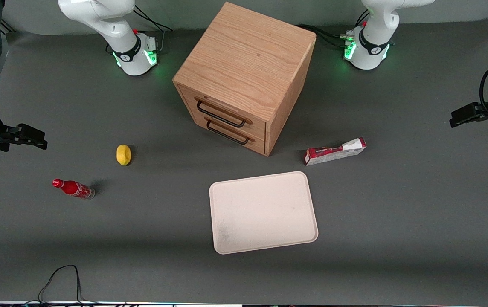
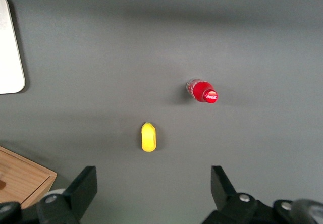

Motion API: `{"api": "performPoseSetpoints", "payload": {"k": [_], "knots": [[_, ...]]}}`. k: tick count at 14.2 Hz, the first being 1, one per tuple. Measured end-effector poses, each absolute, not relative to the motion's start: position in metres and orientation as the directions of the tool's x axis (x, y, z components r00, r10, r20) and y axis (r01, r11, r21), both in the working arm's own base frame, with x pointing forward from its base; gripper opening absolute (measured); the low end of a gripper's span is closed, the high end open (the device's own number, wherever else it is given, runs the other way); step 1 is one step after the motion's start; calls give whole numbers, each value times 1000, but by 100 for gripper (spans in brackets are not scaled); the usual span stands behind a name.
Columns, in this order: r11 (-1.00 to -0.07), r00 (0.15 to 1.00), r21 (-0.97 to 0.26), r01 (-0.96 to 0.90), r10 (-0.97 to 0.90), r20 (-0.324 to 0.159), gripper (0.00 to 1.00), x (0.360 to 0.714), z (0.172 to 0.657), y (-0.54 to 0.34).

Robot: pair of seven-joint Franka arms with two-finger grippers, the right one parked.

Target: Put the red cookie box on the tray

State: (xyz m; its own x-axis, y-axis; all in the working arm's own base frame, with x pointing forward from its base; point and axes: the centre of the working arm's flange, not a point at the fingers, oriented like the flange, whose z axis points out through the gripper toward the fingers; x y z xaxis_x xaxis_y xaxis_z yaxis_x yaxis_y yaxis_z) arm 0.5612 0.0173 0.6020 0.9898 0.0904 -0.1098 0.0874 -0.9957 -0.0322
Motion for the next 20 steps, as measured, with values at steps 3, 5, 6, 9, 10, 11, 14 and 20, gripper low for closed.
{"api": "performPoseSetpoints", "payload": {"k": [3,5,6,9,10,11,14,20], "knots": [[-996,990,-32,86,89,-110,100,561,602,16],[-996,990,-32,79,82,-110,100,561,602,13],[-996,991,-33,77,80,-110,100,561,602,12],[-996,991,-35,76,80,-110,100,561,602,11],[-996,991,-35,76,80,-111,100,561,602,11],[-997,991,-35,76,79,-111,100,561,602,11],[-997,991,-35,70,73,-111,100,561,601,8],[-998,991,-35,48,52,-125,100,560,600,-4]]}}
